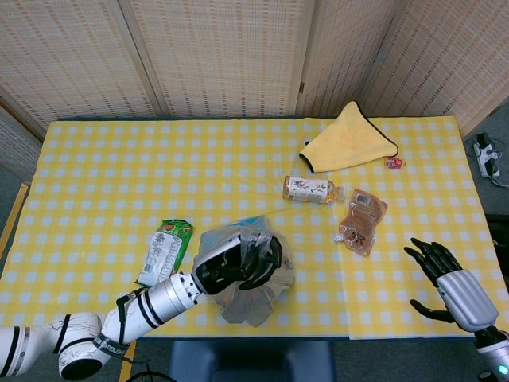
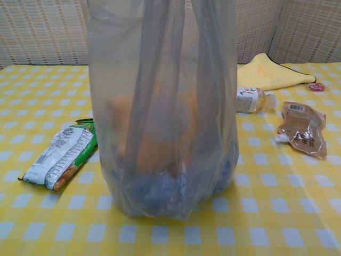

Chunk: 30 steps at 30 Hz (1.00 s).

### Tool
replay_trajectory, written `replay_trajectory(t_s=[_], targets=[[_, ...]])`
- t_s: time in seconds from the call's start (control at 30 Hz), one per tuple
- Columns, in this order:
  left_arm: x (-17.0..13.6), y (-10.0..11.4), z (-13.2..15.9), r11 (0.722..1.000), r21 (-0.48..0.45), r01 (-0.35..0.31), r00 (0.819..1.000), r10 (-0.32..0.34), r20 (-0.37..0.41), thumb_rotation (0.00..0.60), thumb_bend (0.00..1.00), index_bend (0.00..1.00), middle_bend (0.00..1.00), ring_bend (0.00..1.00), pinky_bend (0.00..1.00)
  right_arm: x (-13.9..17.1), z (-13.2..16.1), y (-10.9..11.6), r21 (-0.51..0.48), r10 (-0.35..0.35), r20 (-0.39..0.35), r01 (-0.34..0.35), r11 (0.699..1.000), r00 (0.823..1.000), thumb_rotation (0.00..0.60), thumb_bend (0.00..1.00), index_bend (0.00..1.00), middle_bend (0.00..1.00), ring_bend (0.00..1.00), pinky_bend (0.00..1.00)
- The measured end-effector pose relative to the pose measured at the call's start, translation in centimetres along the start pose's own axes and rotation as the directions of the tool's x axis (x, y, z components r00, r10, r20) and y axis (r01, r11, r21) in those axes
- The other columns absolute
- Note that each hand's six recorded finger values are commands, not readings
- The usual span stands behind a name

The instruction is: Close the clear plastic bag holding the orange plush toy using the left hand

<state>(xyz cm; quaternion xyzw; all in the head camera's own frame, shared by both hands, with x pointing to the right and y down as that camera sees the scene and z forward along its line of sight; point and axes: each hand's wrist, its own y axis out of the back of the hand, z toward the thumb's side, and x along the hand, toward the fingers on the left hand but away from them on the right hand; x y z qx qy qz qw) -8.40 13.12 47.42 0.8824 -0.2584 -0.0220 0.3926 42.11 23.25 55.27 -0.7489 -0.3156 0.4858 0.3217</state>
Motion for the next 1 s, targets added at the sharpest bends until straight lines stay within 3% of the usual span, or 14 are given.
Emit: replay_trajectory(t_s=[0.3, 0.57, 0.73, 0.87, 1.0], targets=[[-0.5, 0.7, 3.4, 0.999, -0.005, -0.044, 0.996, 0.045, 0.080, 0.600, 1.00, 0.56, 0.84, 0.83, 0.96, -0.3, 0.5, -0.1, 0.002, 0.006, -0.018, -0.006, 1.000, 1.000, 0.600, 0.27, 0.00, 0.00, 0.00, 0.00], [1.6, 1.0, 11.5, 0.994, 0.042, -0.098, 0.984, 0.090, 0.153, 0.600, 1.00, 0.56, 0.84, 0.83, 0.96, 0.5, 0.0, 0.4, -0.009, -0.021, 0.003, 0.021, 1.000, 1.000, 0.600, 0.27, 0.00, 0.00, 0.00, 0.00], [3.8, -0.5, 16.8, 0.986, 0.119, -0.120, 0.980, 0.099, 0.171, 0.600, 1.00, 0.57, 0.84, 0.83, 0.97, 1.1, -0.2, 1.0, -0.019, -0.051, 0.008, 0.051, 0.998, 0.999, 0.600, 0.27, 0.00, 0.00, 0.00, 0.00], [4.9, -1.5, 18.3, 0.980, 0.149, -0.129, 0.981, 0.104, 0.167, 0.600, 1.00, 0.57, 0.84, 0.83, 0.97, 1.3, -0.4, 1.3, -0.027, -0.058, 0.008, 0.059, 0.998, 0.998, 0.600, 0.27, 0.00, 0.00, 0.00, 0.00], [5.8, -1.8, 17.9, 0.979, 0.166, -0.120, 0.983, 0.094, 0.157, 0.600, 1.00, 0.57, 0.84, 0.83, 0.97, 1.4, -0.5, 1.5, -0.031, -0.062, 0.006, 0.062, 0.998, 0.998, 0.600, 0.27, 0.00, 0.00, 0.00, 0.00]])
